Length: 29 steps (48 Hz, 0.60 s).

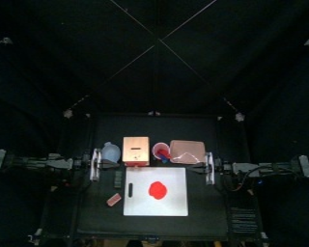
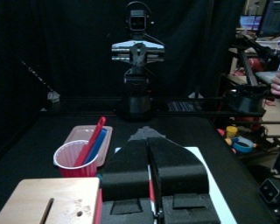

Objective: Get the cutter from the drawer then cut the dough then place the extra dough in the bowl
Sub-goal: Open the drawer

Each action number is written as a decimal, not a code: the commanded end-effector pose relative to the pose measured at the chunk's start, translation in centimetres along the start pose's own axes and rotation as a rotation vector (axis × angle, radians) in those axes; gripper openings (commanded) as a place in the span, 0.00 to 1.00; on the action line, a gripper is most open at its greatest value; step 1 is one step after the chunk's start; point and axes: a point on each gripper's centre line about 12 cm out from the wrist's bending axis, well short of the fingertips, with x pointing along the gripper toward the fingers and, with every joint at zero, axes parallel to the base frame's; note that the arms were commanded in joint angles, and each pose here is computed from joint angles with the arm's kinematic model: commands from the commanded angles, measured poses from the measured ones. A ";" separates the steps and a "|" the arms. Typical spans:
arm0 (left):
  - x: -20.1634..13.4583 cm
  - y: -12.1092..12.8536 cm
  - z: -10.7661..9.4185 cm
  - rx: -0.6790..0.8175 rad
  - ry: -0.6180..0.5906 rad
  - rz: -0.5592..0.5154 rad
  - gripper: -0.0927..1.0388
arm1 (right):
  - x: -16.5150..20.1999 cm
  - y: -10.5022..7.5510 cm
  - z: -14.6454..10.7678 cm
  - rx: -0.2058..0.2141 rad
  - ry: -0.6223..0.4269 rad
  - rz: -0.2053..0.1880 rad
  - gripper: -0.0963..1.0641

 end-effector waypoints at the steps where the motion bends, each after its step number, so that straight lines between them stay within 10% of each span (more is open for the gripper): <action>1: 0.6 -0.1 0.3 -0.035 -0.015 -0.004 0.02 | 0.8 -0.3 1.1 0.034 -0.023 -0.016 0.07; 29: 1.5 1.3 -4.7 -0.582 0.140 0.193 0.50 | 14.0 -5.8 2.0 0.028 0.072 -0.176 0.12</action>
